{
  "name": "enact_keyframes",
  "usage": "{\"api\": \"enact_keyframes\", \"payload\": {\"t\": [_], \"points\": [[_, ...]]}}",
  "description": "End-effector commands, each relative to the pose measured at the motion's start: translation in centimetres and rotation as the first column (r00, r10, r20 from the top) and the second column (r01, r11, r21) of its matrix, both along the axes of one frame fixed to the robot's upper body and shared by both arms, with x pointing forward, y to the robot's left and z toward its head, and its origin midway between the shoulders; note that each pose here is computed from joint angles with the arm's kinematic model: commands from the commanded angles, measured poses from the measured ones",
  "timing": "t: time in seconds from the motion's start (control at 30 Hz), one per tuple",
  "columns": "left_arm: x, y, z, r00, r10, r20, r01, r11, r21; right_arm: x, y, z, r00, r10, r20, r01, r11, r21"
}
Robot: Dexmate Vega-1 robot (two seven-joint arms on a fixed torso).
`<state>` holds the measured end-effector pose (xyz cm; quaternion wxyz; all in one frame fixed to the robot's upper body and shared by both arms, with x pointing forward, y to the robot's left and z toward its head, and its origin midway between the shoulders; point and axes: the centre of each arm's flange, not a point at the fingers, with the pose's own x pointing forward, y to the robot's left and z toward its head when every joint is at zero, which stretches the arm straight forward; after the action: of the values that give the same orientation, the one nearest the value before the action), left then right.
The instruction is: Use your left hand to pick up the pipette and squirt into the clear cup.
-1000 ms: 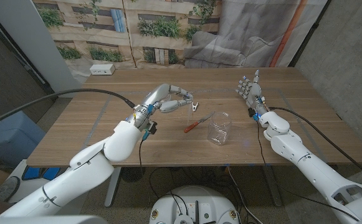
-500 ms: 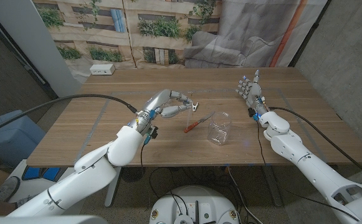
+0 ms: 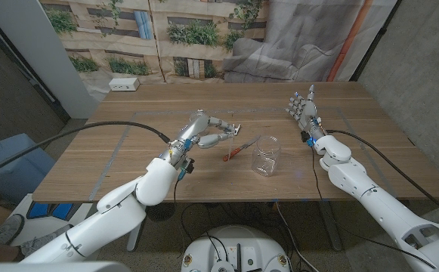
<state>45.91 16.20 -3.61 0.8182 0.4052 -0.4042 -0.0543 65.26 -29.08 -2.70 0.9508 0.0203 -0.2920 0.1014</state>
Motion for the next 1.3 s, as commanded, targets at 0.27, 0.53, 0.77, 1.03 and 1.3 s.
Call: {"api": "enact_keyframes", "payload": {"t": [0.27,0.53,0.77,1.03,1.3], "points": [[-0.11,-0.8,-1.02,1.0,-0.001,0.007,0.0,1.0,0.011,0.0,0.0,-0.02,1.0,0.0,0.0,0.0,1.0,0.0],[-0.34,-0.87,-1.06,1.0,0.005,0.028,-0.005,1.0,0.002,-0.01,0.01,0.0,1.0,0.0,0.0,0.0,1.0,0.0],[-0.45,-0.78,-1.16,0.999,0.011,0.031,-0.011,1.0,-0.001,-0.01,0.0,0.0,1.0,0.0,0.0,0.0,1.0,0.0],[-0.52,-0.67,-1.31,0.999,0.022,0.029,-0.022,1.0,-0.012,0.0,0.0,0.0,1.0,0.0,0.0,0.0,1.0,0.0],[-0.32,-0.45,-1.49,0.999,0.029,0.024,-0.028,0.999,-0.019,0.0,0.0,0.0,1.0,0.0,0.0,0.0,1.0,0.0]]}}
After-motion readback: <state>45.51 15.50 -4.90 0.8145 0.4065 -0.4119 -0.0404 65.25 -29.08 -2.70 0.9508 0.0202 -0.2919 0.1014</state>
